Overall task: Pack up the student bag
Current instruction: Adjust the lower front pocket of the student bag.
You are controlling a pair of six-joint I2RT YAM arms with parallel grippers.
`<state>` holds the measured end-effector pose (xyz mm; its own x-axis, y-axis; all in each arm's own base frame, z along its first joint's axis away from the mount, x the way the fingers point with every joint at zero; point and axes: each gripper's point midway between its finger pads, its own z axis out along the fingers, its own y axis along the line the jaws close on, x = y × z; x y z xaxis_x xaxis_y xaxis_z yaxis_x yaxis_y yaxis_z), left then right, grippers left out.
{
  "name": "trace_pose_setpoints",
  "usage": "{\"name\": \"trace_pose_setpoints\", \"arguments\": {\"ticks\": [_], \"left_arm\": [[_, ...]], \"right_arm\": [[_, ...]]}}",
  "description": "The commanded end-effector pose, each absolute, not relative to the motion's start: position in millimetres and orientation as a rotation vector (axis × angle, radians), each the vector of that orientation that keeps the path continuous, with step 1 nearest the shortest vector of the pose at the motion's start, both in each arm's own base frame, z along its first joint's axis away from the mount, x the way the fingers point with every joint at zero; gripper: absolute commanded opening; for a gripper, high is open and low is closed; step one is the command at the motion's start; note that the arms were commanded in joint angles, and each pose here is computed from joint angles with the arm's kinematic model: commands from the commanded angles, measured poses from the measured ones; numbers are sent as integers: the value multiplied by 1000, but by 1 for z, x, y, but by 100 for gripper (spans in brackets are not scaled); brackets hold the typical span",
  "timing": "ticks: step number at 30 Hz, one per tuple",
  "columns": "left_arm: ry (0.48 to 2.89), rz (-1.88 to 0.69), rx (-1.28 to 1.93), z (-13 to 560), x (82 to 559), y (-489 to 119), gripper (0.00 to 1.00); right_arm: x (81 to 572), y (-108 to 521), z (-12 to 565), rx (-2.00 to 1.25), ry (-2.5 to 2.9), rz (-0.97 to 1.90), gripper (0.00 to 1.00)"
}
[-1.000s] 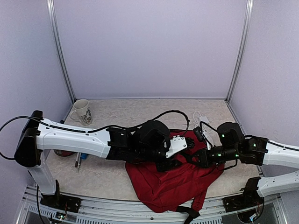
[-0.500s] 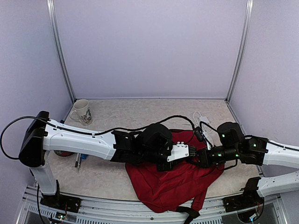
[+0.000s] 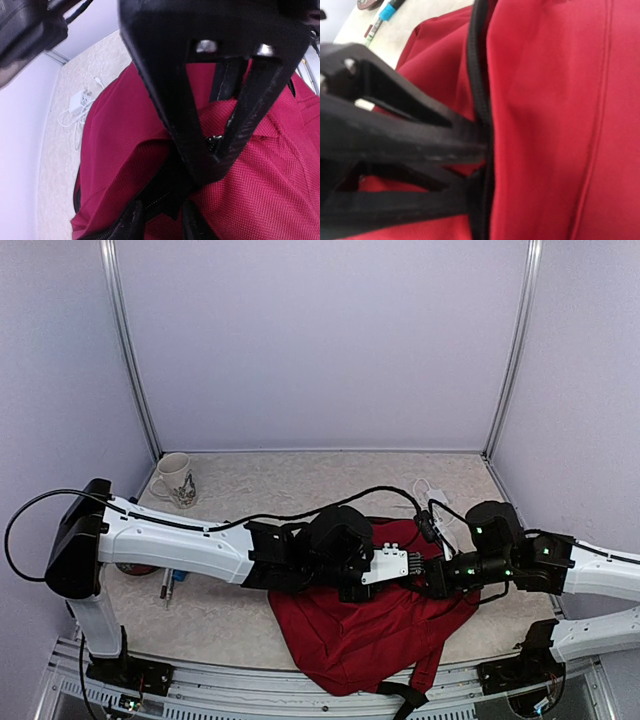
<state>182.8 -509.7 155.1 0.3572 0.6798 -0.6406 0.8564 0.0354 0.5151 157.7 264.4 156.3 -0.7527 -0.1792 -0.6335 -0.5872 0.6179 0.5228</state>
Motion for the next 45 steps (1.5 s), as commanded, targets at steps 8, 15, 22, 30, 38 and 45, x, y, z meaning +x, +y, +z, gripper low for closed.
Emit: {"name": "trace_pose_setpoints", "arguments": {"ticks": [8, 15, 22, 30, 38, 45], "left_arm": [[1433, -191, 1585, 162, 203, -508, 0], [1469, -189, 1435, 183, 221, -496, 0], [1499, -173, 1390, 186, 231, -486, 0], [1561, -115, 1302, 190, 257, -456, 0], [1542, -171, 1301, 201, 248, -453, 0], [1489, -222, 1371, 198, 230, -468, 0]], "right_arm": [[161, 255, 167, -527, 2292, 982, 31], [157, 245, 152, -518, 2348, 932, 23], [158, 242, 153, -516, 2348, 910, 0], [159, 233, 156, -514, 2369, 850, 0], [151, 249, 171, -594, 2296, 977, 0], [150, 255, 162, -653, 2350, 954, 6]]}}
